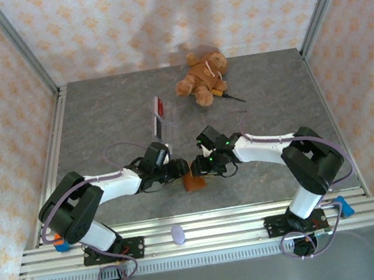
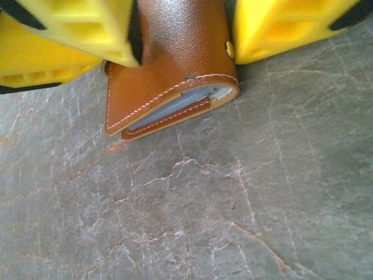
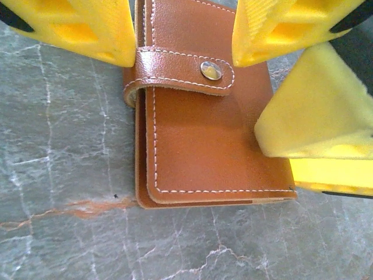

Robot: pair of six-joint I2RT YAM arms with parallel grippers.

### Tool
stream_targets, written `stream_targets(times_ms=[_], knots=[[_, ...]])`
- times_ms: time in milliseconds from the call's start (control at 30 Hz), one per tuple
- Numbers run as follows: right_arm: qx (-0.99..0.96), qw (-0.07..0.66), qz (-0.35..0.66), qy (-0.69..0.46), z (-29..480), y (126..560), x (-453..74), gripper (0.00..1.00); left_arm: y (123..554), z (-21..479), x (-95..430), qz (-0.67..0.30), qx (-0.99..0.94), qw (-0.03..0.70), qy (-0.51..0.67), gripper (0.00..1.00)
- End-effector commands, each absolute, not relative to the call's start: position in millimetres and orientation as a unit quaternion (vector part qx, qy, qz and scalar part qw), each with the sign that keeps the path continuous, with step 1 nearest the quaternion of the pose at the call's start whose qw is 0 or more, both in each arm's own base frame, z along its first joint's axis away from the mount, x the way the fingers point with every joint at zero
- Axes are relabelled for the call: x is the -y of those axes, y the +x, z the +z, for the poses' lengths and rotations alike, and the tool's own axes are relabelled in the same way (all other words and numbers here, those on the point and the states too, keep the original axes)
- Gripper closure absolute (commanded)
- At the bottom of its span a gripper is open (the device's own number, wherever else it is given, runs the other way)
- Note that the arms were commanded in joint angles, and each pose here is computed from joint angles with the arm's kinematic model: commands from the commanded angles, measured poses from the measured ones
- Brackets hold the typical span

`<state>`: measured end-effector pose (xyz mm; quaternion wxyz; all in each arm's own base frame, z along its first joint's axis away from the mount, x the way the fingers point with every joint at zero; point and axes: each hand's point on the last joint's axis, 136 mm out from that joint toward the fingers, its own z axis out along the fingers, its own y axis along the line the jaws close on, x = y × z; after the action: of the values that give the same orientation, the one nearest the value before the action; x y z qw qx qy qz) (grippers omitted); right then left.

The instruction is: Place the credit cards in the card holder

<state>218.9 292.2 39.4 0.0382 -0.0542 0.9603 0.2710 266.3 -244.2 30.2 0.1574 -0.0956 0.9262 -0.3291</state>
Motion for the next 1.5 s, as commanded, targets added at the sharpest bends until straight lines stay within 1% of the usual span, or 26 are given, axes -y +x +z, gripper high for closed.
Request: stream_targets(times_ms=[0,67,100,167,200,267,333,467,600,700,767,833,900,1033,1167,1200,1300,1367,1400,1467], knots=[[-0.961,0.035,0.271,-0.049,33,215,-292,0.53,273,41,247,-0.339,-0.918,0.181,-0.094,0.6],[-0.959,0.036,0.277,-0.051,36,215,-294,0.53,274,43,242,-0.333,-0.918,0.192,-0.096,0.61],[-0.959,0.038,0.276,-0.052,36,215,-293,0.53,274,44,241,-0.333,-0.918,0.195,-0.095,0.64],[-0.961,0.046,0.268,-0.055,36,216,-290,0.53,274,48,244,-0.336,-0.917,0.196,-0.087,0.74],[-0.961,0.049,0.266,-0.056,36,216,-289,0.51,274,49,244,-0.337,-0.917,0.195,-0.084,0.79],[-0.96,0.053,0.268,-0.056,39,217,-289,0.48,273,53,243,-0.335,-0.918,0.196,-0.082,0.92],[-0.959,0.057,0.27,-0.061,41,217,-290,0.47,273,57,241,-0.333,-0.917,0.203,-0.082,1.0],[-0.962,0.085,0.249,-0.071,48,221,-285,0.45,271,67,239,-0.329,-0.919,0.203,-0.078,1.0],[-0.965,0.128,0.208,-0.099,64,224,-279,0.44,271,74,239,-0.33,-0.918,0.197,-0.094,1.0],[-0.963,0.147,0.2,-0.109,72,226,-280,0.44,269,72,239,-0.32,-0.926,0.179,-0.092,1.0],[-0.962,0.142,0.206,-0.113,73,225,-286,0.46,269,74,241,-0.326,-0.924,0.176,-0.096,1.0],[-0.96,0.145,0.206,-0.12,73,224,-292,0.53,270,77,245,-0.342,-0.918,0.175,-0.102,1.0],[-0.959,0.149,0.207,-0.124,72,224,-297,0.57,270,78,247,-0.342,-0.918,0.172,-0.099,1.0],[-0.959,0.143,0.213,-0.121,70,225,-304,0.59,270,79,246,-0.343,-0.917,0.172,-0.105,1.0],[-0.961,0.14,0.199,-0.128,64,226,-303,0.58,270,79,251,-0.354,-0.915,0.164,-0.104,1.0],[-0.964,0.133,0.19,-0.128,59,226,-302,0.59,270,80,252,-0.356,-0.914,0.163,-0.106,1.0],[-0.968,0.14,0.173,-0.115,53,229,-294,0.73,272,81,254,-0.371,-0.906,0.167,-0.115,1.0],[-0.97,0.155,0.154,-0.11,54,233,-286,0.94,272,81,256,-0.372,-0.907,0.163,-0.112,1.0],[-0.971,0.16,0.143,-0.108,55,234,-281,0.99,272,80,256,-0.367,-0.91,0.16,-0.109,1.0],[-0.972,0.165,0.126,-0.108,59,236,-275,1.0,272,81,254,-0.361,-0.912,0.162,-0.109,1.0]])
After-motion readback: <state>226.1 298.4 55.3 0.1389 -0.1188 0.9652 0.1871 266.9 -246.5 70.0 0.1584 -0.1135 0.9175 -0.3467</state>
